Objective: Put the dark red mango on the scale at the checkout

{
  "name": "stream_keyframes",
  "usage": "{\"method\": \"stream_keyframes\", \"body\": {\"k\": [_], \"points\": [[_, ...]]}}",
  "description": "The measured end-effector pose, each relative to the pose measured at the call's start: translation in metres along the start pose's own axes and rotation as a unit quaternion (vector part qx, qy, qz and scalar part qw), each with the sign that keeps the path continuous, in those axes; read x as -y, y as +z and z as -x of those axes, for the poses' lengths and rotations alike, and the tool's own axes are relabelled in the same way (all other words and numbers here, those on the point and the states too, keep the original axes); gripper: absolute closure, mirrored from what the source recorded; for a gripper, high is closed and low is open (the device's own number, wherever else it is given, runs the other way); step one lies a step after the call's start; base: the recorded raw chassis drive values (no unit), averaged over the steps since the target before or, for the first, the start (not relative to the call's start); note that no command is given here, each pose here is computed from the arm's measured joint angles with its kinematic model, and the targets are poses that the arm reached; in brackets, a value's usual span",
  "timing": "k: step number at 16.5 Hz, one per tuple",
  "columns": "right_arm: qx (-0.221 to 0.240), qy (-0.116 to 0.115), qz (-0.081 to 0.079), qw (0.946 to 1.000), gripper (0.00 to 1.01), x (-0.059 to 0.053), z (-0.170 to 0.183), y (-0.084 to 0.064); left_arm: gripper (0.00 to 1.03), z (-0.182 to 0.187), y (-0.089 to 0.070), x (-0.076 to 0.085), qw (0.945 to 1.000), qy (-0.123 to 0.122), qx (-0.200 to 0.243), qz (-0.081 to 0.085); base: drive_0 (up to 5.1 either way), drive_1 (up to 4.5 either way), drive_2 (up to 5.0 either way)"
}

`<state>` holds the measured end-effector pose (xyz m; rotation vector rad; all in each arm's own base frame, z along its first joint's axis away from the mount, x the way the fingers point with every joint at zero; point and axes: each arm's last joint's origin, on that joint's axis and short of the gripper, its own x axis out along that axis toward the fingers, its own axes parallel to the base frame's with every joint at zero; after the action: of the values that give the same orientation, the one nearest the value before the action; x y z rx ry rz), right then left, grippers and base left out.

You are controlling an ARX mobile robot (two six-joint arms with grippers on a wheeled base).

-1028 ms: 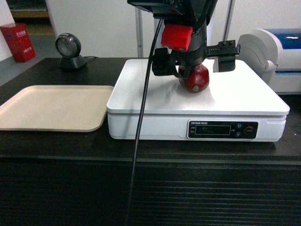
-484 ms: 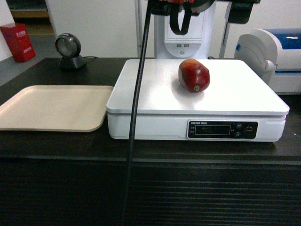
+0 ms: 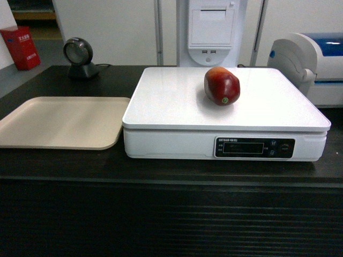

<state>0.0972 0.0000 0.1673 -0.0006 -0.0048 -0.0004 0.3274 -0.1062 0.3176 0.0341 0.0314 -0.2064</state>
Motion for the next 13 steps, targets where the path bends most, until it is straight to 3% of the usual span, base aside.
{"method": "stream_keyframes", "body": {"k": [1, 2, 3, 4, 10, 13], "points": [[0.0, 0.0, 0.0, 1.0, 0.03, 0.0, 0.0, 0.0, 0.1, 0.02, -0.008, -0.017, 0.9993, 0.038, 0.005, 0.004, 0.0, 0.0, 0.0], [0.0, 0.0, 0.0, 1.0, 0.03, 0.0, 0.0, 0.0, 0.24, 0.051, -0.016, -0.033, 0.9955, 0.09, 0.026, 0.012, 0.0, 0.0, 0.0], [0.0, 0.0, 0.0, 1.0, 0.03, 0.0, 0.0, 0.0, 0.4, 0.08, -0.029, -0.043, 0.9931, 0.105, 0.047, 0.017, 0.0, 0.0, 0.0], [0.0, 0.0, 0.0, 1.0, 0.03, 0.0, 0.0, 0.0, 0.55, 0.096, -0.048, -0.049, 0.9927, 0.112, 0.041, 0.017, 0.0, 0.0, 0.0], [0.0, 0.0, 0.0, 1.0, 0.03, 0.0, 0.0, 0.0, 0.73, 0.11, -0.081, -0.051, 0.9944, 0.105, 0.007, 0.014, 0.0, 0.0, 0.0], [0.0, 0.0, 0.0, 1.0, 0.03, 0.0, 0.0, 0.0, 1.0, 0.134, -0.097, -0.055, 0.9944, 0.103, 0.017, 0.015, 0.0, 0.0, 0.0]]}}
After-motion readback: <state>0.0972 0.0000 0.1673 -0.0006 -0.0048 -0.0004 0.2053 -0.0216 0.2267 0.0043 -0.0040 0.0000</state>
